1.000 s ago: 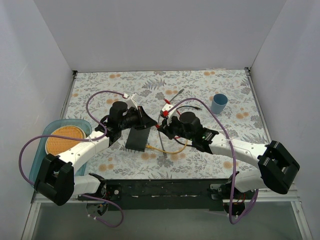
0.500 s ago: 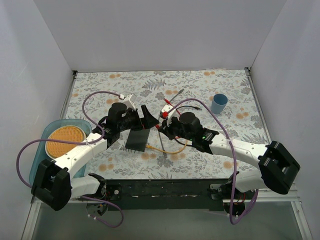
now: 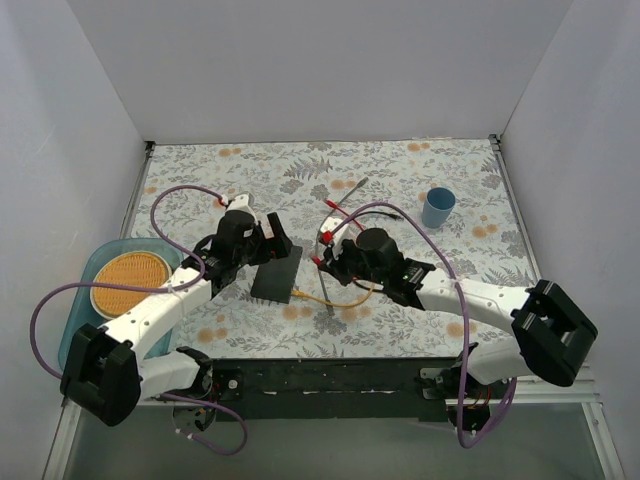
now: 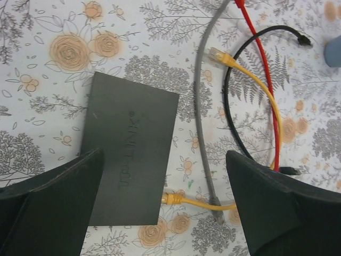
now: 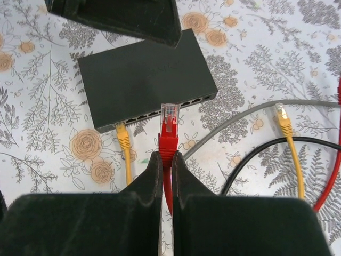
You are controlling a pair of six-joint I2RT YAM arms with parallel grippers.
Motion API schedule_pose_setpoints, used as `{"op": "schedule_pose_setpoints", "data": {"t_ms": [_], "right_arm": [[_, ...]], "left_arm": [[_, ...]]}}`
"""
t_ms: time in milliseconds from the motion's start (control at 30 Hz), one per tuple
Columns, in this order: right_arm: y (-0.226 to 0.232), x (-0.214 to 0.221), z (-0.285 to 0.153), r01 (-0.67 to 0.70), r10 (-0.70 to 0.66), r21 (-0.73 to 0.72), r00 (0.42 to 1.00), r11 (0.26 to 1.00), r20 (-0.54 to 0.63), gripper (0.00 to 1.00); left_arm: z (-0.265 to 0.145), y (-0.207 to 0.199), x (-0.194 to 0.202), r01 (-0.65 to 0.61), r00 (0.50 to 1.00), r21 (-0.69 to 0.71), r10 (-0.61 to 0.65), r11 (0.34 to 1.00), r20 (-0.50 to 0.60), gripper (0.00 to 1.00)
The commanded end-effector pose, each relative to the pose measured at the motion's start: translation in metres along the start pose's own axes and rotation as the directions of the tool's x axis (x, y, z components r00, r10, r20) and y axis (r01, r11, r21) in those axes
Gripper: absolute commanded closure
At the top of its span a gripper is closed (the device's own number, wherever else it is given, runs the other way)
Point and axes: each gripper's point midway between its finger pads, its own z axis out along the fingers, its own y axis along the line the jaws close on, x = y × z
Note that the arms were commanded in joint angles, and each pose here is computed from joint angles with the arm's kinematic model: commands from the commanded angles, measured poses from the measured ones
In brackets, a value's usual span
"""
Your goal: Insert the plug into the switch port
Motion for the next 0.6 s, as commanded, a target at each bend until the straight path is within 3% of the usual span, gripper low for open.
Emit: {"op": "schedule_pose_setpoints", "data": {"t_ms": [0,400,567], "right_arm": [[0.005,0.006,0.011,0.02,-0.022,-0.045,0.999,0.999,-0.036,0.99],[0.018,0.046,0.044,-0.018,-0.01,-0.143,0.982,0.99,-0.19,0.99],[0.021,0.045,0.054,-0.029,-0.006,-0.17,0.979,0.985,-0.202,0.99]], "left_arm": [[0.005,0.022,0.001,-0.022,0.999,-0.103,0.024,0.994,0.02,0.02],[0.02,0.054,0.023,-0.027,1.0,-0.185,0.026,0.982,-0.011,0.02],[0.025,0.063,0.029,-0.021,1.0,-0.192,0.017,0.981,-0.025,0.02]]}}
